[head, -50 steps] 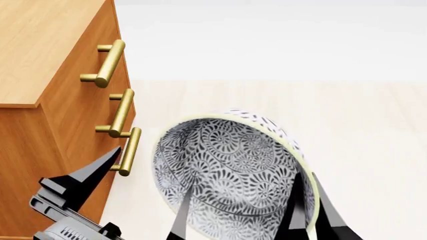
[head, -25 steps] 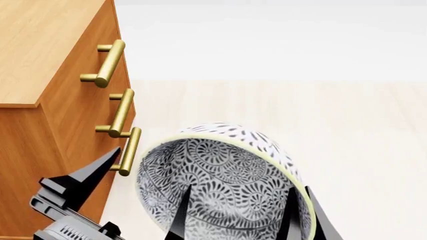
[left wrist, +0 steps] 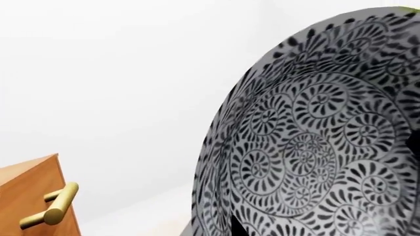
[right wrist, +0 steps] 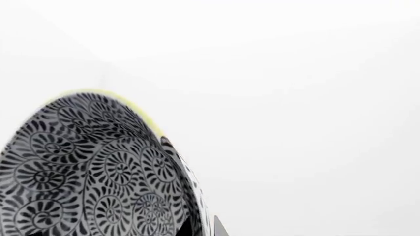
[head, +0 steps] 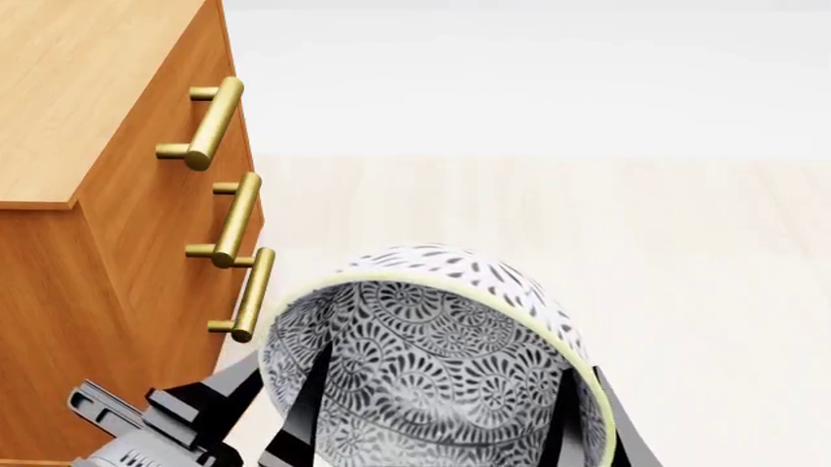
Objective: Put the bowl on top of the cabinet.
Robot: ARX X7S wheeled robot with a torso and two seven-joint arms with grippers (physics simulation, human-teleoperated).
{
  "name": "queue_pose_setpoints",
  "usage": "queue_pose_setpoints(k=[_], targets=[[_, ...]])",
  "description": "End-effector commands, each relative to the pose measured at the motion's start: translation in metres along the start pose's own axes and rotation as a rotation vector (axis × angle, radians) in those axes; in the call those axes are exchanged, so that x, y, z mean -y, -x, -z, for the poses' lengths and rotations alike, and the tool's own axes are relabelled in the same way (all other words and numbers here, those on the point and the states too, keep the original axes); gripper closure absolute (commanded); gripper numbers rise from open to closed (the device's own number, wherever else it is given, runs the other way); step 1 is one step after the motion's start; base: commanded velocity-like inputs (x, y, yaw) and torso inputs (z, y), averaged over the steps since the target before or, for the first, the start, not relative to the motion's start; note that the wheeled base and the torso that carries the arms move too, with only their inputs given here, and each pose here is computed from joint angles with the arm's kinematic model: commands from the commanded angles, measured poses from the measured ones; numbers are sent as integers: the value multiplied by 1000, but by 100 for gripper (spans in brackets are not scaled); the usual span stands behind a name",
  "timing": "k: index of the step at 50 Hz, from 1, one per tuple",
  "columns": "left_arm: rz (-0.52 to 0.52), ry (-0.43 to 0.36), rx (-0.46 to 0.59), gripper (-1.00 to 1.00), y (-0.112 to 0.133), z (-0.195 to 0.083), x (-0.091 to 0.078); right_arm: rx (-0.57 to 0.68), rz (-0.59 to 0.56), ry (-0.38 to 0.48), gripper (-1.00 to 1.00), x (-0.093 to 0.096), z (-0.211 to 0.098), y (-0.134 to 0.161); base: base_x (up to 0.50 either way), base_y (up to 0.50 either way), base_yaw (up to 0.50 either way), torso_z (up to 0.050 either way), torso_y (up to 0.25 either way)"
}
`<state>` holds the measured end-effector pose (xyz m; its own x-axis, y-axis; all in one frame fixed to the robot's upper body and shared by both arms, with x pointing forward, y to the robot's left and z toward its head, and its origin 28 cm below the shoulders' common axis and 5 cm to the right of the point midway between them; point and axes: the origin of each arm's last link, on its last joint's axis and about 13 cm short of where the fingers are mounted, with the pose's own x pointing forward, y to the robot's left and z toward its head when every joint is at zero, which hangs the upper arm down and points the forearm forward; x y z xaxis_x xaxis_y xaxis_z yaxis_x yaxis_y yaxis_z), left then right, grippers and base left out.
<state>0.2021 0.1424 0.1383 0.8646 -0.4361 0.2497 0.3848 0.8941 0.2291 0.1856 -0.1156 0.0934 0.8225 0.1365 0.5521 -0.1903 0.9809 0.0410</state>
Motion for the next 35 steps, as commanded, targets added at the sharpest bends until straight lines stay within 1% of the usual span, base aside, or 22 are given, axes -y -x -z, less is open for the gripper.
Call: queue_pose_setpoints(k=[1, 11, 12, 35], targets=[[-40, -22, -3, 100, -1, 2, -4, 18, 9, 7, 100, 1, -2, -2, 0, 0, 0, 0, 0], [-40, -18, -4, 100, 0, 2, -4, 16, 20, 12, 100, 0, -1, -1, 0, 0, 0, 0, 0], [-41, -17, -4, 100, 0, 2, -4, 13, 28, 14, -100, 1, -1, -2, 0, 0, 0, 0, 0], [-43, -10, -11, 100, -1, 5, -6, 6, 34, 31, -100, -1, 2, -2, 0, 0, 0, 1, 0]])
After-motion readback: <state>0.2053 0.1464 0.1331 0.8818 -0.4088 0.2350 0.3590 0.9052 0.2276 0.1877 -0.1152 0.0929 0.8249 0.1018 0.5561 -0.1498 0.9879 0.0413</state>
